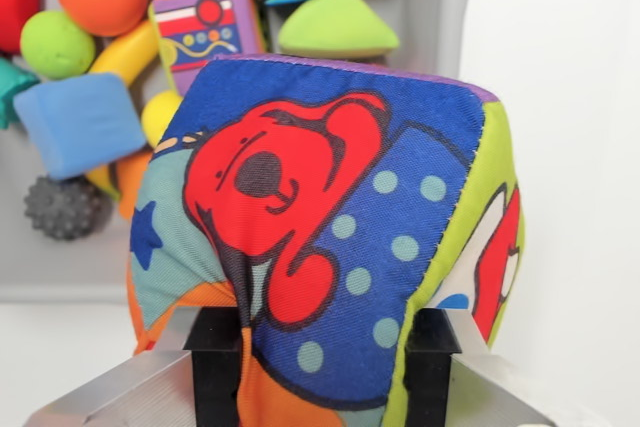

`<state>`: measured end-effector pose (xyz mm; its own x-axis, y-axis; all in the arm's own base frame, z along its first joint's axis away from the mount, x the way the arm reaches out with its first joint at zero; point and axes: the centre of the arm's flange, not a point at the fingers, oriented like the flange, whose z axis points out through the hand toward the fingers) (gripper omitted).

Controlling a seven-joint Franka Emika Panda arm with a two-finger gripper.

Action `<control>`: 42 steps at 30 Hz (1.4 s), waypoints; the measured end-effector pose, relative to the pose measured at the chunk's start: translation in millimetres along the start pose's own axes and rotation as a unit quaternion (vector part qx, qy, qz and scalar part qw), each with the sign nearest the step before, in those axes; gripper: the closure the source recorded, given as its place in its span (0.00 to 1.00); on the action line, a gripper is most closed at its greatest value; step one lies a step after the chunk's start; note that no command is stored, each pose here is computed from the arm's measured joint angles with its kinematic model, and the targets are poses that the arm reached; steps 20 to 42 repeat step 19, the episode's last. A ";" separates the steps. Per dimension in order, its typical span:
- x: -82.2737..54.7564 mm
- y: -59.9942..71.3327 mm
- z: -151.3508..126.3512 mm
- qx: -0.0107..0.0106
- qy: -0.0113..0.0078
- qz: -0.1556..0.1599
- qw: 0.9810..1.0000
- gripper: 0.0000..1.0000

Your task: Pick an object from the bin

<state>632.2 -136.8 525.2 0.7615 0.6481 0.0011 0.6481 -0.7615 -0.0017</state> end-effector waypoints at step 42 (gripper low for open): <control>0.3 0.4 2.4 0.002 -0.001 0.000 1.000 1.00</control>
